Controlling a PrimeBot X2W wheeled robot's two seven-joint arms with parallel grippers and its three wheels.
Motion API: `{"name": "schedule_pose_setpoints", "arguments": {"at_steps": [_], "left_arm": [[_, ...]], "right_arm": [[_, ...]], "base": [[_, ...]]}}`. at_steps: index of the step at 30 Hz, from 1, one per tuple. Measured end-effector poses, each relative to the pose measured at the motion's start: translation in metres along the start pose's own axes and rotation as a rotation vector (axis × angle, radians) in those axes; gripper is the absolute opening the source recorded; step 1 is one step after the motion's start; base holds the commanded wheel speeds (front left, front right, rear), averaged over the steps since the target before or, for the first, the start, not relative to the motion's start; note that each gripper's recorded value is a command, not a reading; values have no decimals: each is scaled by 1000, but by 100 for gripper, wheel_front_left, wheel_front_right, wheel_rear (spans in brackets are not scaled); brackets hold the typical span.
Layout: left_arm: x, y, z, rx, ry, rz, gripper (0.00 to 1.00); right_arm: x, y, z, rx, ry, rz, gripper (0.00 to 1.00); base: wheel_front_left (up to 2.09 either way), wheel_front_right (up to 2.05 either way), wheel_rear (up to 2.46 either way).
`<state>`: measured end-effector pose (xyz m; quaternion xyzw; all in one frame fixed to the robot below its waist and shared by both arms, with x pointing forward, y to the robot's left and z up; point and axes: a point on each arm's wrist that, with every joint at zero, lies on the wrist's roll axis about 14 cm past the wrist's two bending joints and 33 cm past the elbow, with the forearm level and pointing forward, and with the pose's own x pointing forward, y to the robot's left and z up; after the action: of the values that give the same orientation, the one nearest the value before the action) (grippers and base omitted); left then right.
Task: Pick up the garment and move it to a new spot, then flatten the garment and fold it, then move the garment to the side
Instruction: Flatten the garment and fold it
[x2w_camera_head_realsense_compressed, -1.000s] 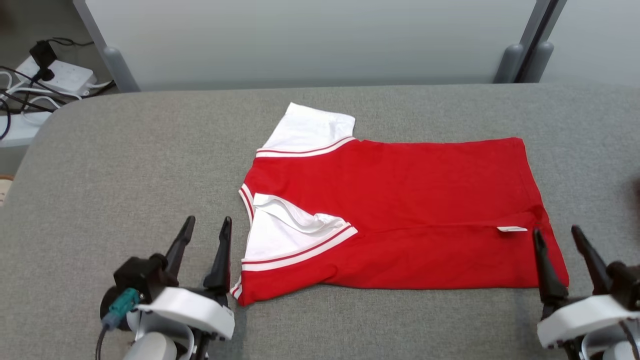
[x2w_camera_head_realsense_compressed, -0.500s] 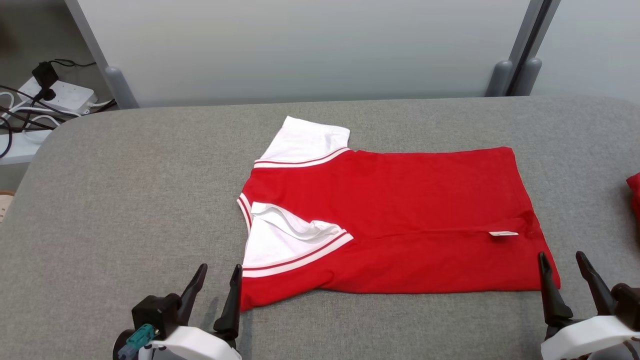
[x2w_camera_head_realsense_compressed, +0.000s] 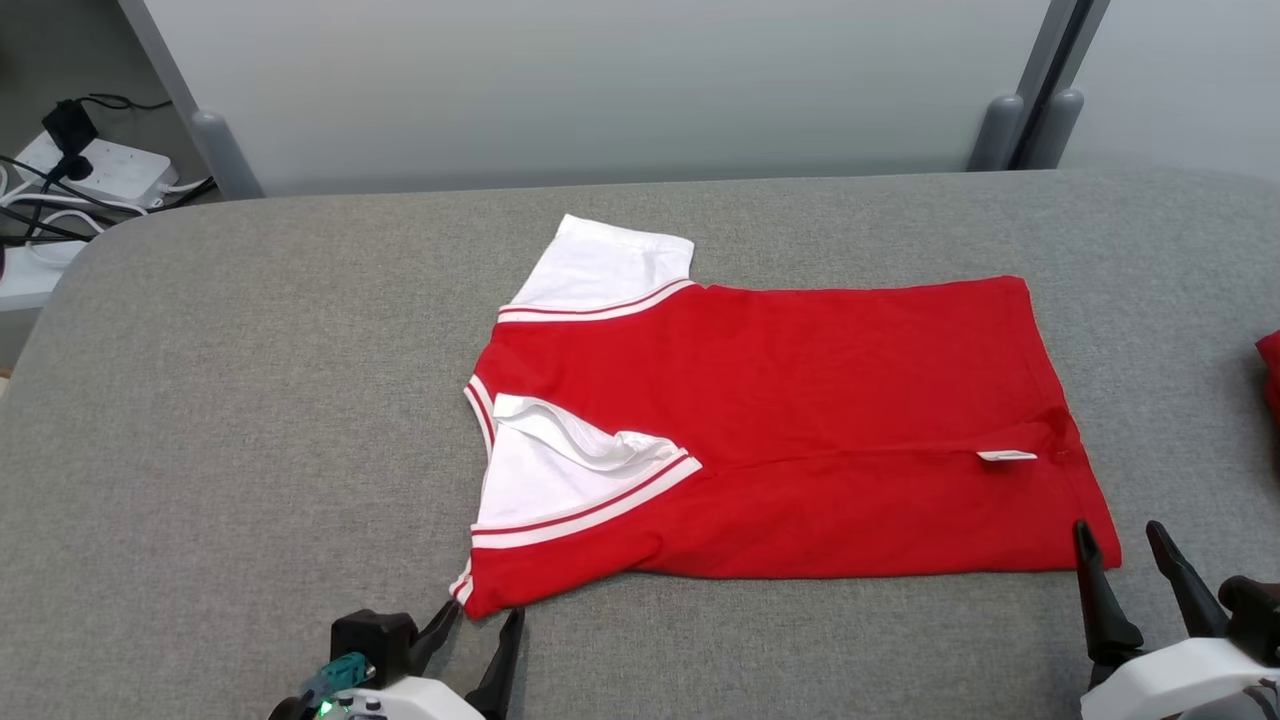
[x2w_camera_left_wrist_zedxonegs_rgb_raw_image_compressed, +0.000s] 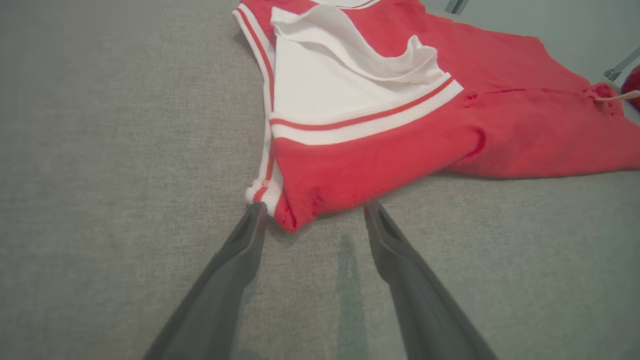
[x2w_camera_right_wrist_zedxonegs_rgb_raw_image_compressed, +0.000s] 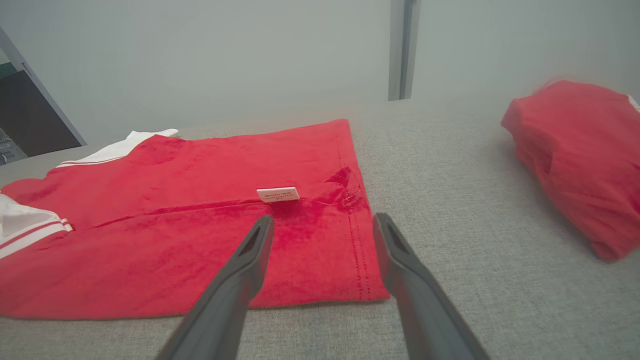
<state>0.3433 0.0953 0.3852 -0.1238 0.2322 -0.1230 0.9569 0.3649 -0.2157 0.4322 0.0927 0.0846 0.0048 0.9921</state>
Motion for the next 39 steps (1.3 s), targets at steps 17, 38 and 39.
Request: {"name": "schedule_pose_setpoints", "arguments": {"at_steps": [17,38,39], "left_arm": [[20,0,-9,27,60,-14,0],[18,13,10,47,17,-8,0],[18,12,10,49,15,-10,0]], "right_arm": [[1,-10,-14,0,54,-18,100],[23,-14,-61,136,246,-67,63],[24,-15,-61,138,249,-68,49]], "base": [[0,0,0],[0,0,0],[0,0,0]]}}
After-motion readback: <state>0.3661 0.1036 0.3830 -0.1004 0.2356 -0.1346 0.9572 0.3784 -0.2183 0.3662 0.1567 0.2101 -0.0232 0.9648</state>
